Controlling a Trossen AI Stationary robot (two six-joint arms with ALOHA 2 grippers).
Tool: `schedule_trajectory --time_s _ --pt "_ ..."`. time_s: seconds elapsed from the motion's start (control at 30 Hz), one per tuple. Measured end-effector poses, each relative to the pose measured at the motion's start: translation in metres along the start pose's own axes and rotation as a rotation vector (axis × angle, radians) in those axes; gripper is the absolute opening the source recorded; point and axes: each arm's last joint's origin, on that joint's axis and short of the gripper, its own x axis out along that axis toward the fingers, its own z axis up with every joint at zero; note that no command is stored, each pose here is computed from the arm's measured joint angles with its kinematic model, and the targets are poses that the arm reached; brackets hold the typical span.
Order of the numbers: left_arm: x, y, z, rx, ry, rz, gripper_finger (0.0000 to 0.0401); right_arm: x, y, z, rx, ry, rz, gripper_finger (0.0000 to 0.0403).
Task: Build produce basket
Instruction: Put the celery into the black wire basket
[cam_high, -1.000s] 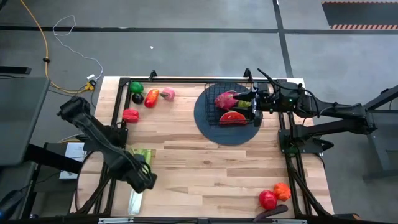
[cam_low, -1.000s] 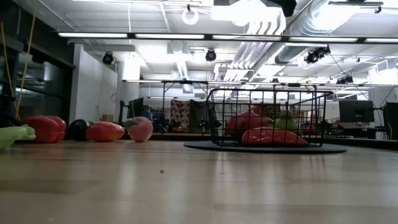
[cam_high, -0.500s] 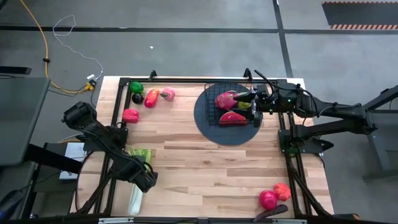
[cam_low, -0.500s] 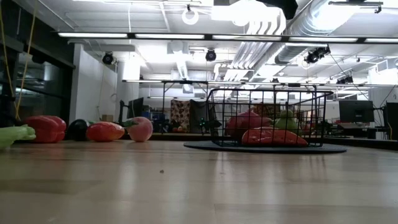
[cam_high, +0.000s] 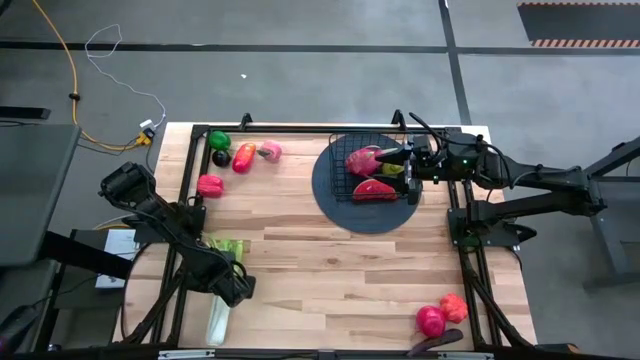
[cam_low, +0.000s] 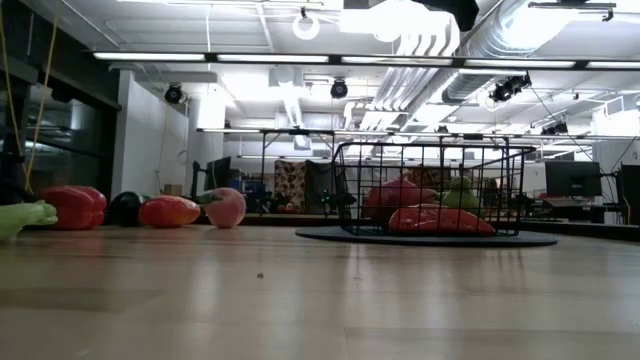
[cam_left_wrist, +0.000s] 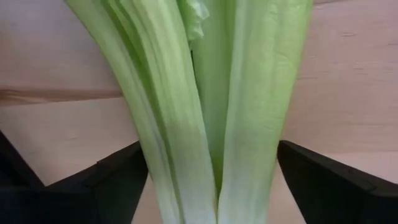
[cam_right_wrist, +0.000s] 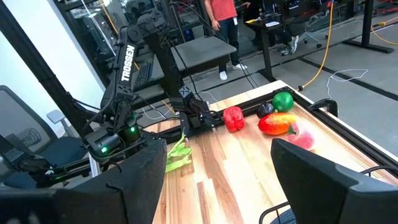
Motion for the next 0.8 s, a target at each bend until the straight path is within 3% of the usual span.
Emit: schedule_trajectory --time_s 0.27,0.47,0.6,0.8 --pt "-0.002 -0.005 0.008 -0.002 -0.001 0.001 0.0198 0.0 0.0 0.0 0.0 0.0 0.0 0.0279" --pt "-0.013 -0.01 0.023 0.087 -0.023 -0.041 0.0099 0.0 0.0 0.0 -0.003 0.0 0.0 0.0279" --pt "-0.034 -0.016 0.034 0.183 -0.022 -0.157 0.0068 0.0 0.0 0.0 -0.019 0.0 0.0 0.0279" --pt "-0.081 -0.017 0.056 0.371 -0.042 -0.403 0.0067 0.0 0.0 0.0 -0.026 0.0 0.0 0.0279"
